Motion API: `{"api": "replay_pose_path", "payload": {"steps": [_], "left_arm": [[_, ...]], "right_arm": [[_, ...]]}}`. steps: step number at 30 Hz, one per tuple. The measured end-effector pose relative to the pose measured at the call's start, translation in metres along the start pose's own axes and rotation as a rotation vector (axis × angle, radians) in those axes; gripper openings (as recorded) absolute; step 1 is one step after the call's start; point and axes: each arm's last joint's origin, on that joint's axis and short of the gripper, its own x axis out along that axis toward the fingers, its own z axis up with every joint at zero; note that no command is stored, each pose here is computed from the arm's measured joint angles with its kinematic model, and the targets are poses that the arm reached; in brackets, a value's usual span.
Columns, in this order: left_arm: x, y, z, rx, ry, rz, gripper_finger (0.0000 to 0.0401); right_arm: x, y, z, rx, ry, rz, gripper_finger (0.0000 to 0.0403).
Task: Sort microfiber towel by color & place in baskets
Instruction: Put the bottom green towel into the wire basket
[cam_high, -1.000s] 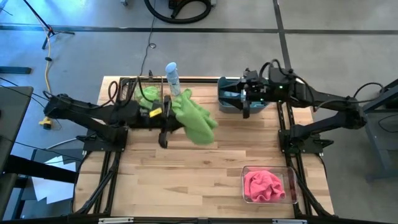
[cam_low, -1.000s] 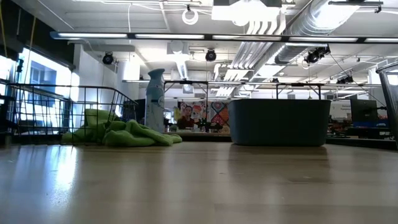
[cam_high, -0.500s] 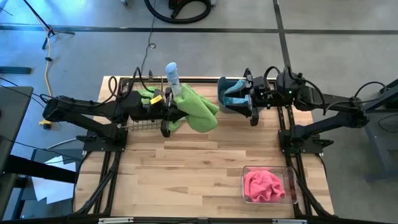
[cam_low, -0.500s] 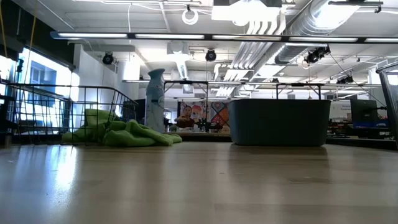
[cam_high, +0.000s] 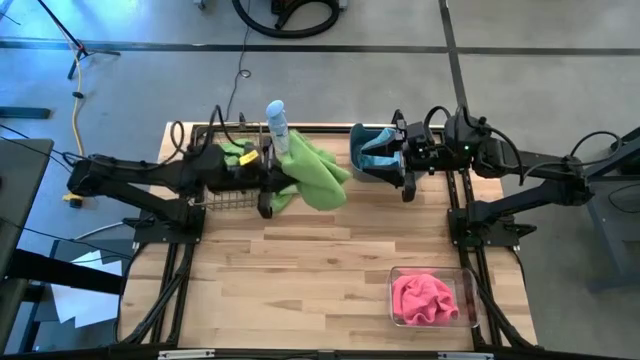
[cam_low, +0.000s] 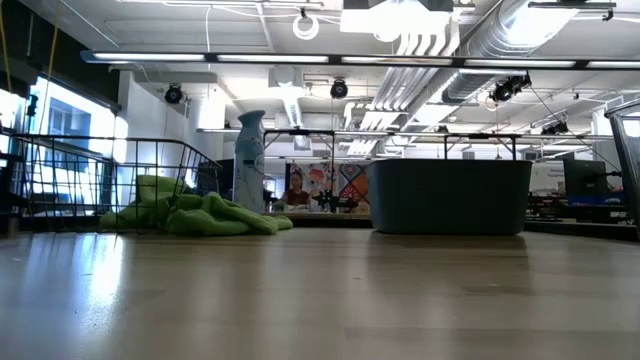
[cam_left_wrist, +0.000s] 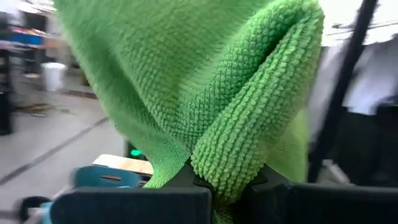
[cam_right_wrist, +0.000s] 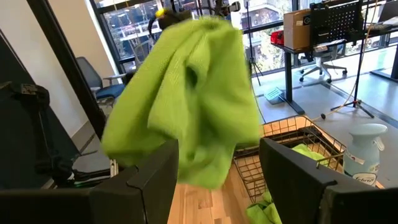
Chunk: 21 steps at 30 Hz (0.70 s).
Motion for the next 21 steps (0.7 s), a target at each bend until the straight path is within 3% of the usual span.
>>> {"api": "replay_pose_path", "payload": {"steps": [6, 11, 16, 21], "left_arm": [[-0.02, 0.024, 0.018, 0.087, 0.202, 0.26, 0.0], [-0.04, 0.043, 0.028, 0.155, 0.362, 0.401, 0.0], [-0.062, 0.064, 0.025, 0.221, 0.543, 0.631, 0.0], [-0.087, 0.084, 0.014, 0.209, 0.752, 0.844, 0.0]], "right_arm": [[0.0, 0.0, 0.0, 0.0, -0.002, 0.0, 0.022], [0.0, 0.0, 0.0, 0.0, 0.001, -0.002, 0.022], [0.0, 0.0, 0.0, 0.0, 0.001, -0.003, 0.022], [0.0, 0.0, 0.0, -0.001, 0.002, -0.003, 0.022]]}}
